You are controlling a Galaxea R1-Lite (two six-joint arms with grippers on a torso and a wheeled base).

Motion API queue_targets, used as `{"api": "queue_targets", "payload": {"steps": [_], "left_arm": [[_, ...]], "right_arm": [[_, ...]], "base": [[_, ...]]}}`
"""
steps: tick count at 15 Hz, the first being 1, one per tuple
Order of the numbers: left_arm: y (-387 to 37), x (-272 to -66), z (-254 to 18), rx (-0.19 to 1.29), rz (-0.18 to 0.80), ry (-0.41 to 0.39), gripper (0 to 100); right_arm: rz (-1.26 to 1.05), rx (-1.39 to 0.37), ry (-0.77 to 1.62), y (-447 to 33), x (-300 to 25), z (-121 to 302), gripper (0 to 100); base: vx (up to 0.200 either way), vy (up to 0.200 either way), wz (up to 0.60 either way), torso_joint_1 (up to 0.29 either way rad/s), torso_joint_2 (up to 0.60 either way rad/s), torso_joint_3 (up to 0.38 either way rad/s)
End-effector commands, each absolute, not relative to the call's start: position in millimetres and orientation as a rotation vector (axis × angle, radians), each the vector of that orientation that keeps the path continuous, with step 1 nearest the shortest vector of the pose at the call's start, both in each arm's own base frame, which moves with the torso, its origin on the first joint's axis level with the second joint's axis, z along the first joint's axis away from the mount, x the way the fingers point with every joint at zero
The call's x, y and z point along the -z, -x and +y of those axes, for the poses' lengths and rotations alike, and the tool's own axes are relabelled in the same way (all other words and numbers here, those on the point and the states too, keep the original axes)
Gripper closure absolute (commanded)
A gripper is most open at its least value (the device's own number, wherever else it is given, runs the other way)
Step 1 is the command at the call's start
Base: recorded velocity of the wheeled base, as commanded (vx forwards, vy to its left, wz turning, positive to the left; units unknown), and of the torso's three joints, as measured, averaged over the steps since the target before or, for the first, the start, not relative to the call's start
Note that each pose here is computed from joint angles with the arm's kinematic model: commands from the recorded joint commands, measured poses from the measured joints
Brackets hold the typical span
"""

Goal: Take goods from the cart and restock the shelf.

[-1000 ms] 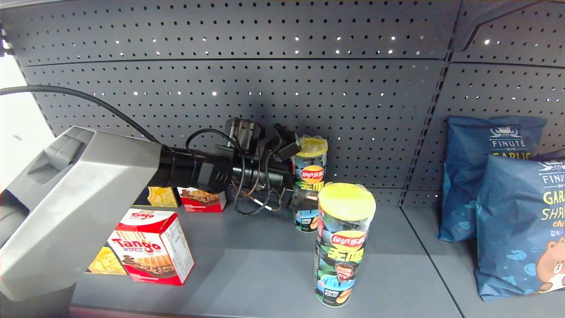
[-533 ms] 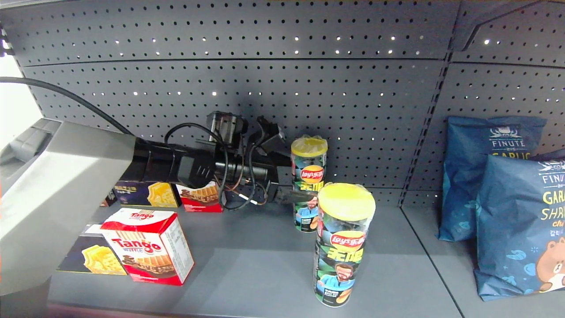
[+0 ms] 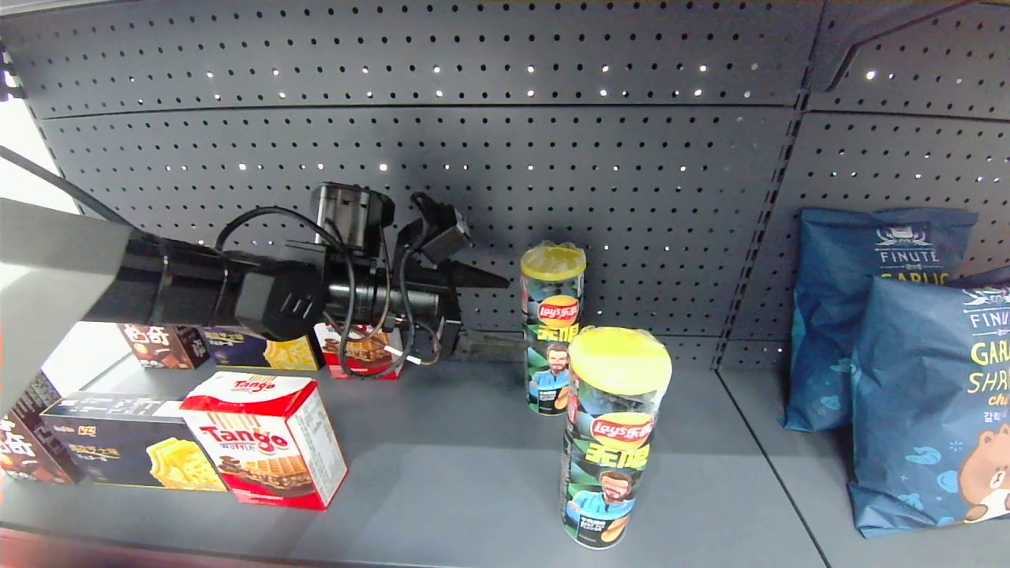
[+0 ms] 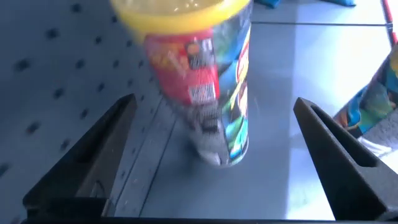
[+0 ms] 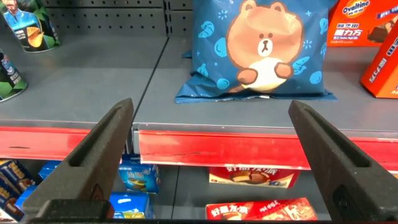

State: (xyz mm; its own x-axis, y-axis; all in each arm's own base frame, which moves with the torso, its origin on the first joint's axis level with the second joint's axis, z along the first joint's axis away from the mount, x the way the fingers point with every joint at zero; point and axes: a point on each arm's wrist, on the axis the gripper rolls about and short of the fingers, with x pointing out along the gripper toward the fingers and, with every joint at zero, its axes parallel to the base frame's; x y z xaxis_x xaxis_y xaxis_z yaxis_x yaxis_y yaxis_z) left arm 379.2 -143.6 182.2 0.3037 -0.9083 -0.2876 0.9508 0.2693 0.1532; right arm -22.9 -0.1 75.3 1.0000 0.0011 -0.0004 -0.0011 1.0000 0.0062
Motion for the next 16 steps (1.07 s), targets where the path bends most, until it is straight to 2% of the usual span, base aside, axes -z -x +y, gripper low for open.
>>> {"api": "queue_targets", "payload": {"steps": [1,3,5,7,9,11,16], "left_arm": [[-353,-203,-129,1.190,0.150,-0.337,0],[-342,-209,-124,1.098,0.191,-0.321,0],[-337,-209,-122,0.933,0.242,-0.319,0],[-334,-201,-125,0.787,0.289,-0.365,0],[-330,-195,-133,0.691,0.335,-0.375,0],[-331,-193,-148,0.648,0.330,-0.367,0],[-337,-170,-175,0.602,0.358,-0.408,0]], "right_arm": [[0.002,-0.002,-0.006,23,-75,0,0],[0.002,-0.002,-0.006,23,-75,0,0],[0.002,-0.002,-0.006,23,-75,0,0],[0.002,-0.002,-0.006,23,-75,0,0],[0.002,-0.002,-0.006,23,-75,0,0],[0.002,-0.002,-0.006,23,-75,0,0],[0.002,-0.002,-0.006,23,-75,0,0]], "base": [[0.000,0.000,0.00,0.000,0.00,0.000],[0.000,0.000,0.00,0.000,0.00,0.000],[0.000,0.000,0.00,0.000,0.00,0.000],[0.000,0.000,0.00,0.000,0.00,0.000],[0.000,0.000,0.00,0.000,0.00,0.000],[0.000,0.000,0.00,0.000,0.00,0.000],[0.000,0.000,0.00,0.000,0.00,0.000]]}}
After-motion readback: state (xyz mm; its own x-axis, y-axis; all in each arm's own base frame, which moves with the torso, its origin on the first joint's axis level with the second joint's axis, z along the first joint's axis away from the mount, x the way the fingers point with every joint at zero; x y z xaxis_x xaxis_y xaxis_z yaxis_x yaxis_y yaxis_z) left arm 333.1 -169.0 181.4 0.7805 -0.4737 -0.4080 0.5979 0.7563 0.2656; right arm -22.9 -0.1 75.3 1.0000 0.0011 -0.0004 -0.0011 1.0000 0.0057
